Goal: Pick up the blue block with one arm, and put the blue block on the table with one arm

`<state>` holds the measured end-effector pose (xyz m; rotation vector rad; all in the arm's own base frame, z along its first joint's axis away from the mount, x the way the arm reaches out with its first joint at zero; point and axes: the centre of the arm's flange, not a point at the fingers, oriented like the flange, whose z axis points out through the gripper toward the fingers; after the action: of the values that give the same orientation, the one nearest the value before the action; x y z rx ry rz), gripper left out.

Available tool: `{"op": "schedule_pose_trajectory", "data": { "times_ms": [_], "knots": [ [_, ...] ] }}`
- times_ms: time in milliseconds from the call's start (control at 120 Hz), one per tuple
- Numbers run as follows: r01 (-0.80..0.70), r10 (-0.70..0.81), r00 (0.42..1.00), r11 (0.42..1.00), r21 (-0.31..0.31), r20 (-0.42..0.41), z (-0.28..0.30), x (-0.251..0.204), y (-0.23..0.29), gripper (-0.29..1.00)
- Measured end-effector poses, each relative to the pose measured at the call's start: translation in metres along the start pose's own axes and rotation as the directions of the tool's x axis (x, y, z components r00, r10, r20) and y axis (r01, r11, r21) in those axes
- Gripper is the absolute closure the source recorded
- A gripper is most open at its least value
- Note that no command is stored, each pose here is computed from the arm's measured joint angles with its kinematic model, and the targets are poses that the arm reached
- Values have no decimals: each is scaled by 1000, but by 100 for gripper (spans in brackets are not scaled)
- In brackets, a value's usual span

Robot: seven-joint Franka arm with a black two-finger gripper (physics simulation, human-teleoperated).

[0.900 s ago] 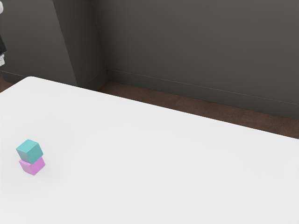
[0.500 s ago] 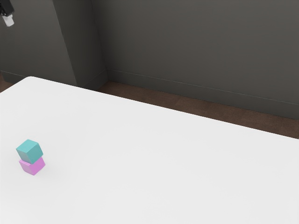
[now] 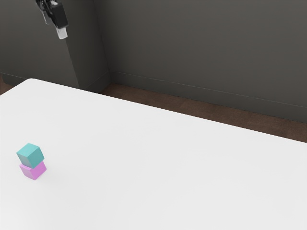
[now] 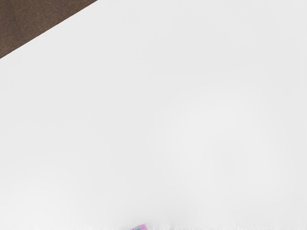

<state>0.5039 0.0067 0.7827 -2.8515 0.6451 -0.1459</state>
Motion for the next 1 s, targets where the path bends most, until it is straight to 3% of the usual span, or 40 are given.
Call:
{"op": "schedule_pose_trajectory", "data": {
  "times_ms": [108, 325, 533, 675, 825, 1000],
  "knots": [
    [21, -21, 999, 1000, -16, 26, 13, -2, -7, 0],
    [114, -104, 991, 988, -108, 88, 55, -16, -36, 0],
    [232, -213, 968, 961, -151, 133, 75, -62, -64, 0],
    [244, -220, 966, 951, -191, 140, 91, -83, -50, 0],
    [245, -222, 966, 950, -194, 131, 99, -79, -28, 0],
    [354, -330, 932, 918, -179, 150, 110, -90, -46, 0]
  ]
}}
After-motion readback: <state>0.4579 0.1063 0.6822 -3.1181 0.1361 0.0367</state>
